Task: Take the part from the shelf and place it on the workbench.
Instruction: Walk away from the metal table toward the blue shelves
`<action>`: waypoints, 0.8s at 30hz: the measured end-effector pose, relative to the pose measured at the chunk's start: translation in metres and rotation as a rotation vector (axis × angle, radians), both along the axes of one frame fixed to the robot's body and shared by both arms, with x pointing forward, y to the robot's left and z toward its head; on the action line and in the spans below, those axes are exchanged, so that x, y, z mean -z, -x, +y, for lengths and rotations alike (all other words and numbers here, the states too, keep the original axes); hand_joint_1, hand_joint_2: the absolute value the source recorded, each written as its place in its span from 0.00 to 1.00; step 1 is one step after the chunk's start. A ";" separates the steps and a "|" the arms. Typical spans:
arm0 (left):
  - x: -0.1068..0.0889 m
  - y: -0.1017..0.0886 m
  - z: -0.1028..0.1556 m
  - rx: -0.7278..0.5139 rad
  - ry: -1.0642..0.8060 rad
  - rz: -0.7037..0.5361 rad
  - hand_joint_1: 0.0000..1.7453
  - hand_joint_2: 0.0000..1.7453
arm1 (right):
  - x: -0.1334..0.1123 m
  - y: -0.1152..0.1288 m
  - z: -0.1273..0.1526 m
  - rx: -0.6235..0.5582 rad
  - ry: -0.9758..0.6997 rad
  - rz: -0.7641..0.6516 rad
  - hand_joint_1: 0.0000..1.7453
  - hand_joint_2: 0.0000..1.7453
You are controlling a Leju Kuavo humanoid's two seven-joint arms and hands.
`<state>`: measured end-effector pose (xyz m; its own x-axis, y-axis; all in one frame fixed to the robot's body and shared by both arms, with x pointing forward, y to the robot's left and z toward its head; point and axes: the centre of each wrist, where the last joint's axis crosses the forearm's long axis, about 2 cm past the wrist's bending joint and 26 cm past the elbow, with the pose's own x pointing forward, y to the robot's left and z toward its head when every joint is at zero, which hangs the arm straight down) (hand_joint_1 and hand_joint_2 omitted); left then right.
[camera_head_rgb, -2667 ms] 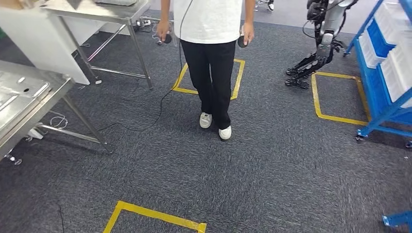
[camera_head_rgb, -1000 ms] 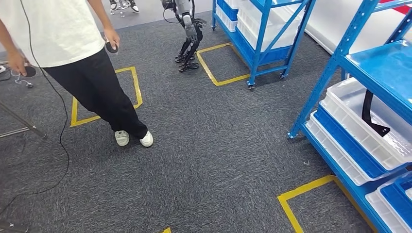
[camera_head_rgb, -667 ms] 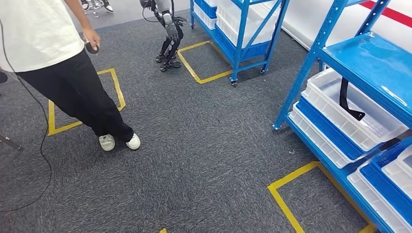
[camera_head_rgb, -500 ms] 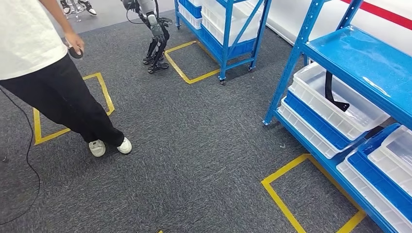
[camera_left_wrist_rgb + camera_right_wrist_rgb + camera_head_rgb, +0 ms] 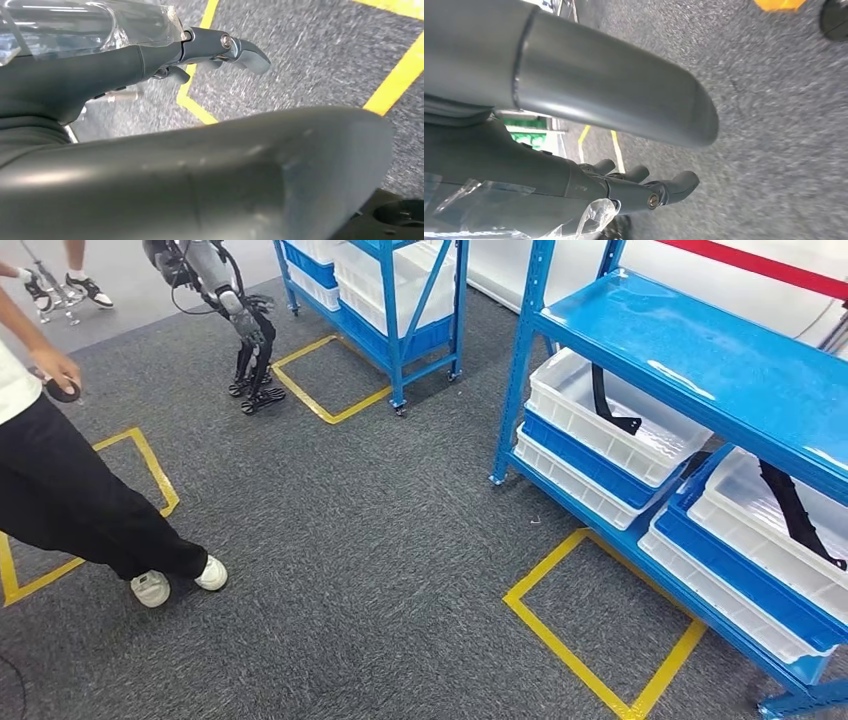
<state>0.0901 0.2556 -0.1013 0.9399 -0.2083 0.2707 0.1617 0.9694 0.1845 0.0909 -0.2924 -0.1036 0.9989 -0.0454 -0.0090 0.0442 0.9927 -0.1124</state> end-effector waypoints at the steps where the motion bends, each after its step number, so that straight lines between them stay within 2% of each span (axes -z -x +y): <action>1: 0.000 -0.001 0.000 0.001 0.001 -0.002 0.00 0.00 | 0.000 0.000 0.000 -0.002 0.000 0.001 0.00 0.00; 13: 0.000 0.000 0.000 0.003 0.004 -0.004 0.00 0.00 | 0.001 0.004 0.001 -0.008 0.002 0.010 0.00 0.00; 24: -0.002 -0.007 0.000 0.007 0.010 -0.020 0.00 0.00 | 0.001 0.003 -0.001 -0.003 0.003 -0.003 0.00 0.00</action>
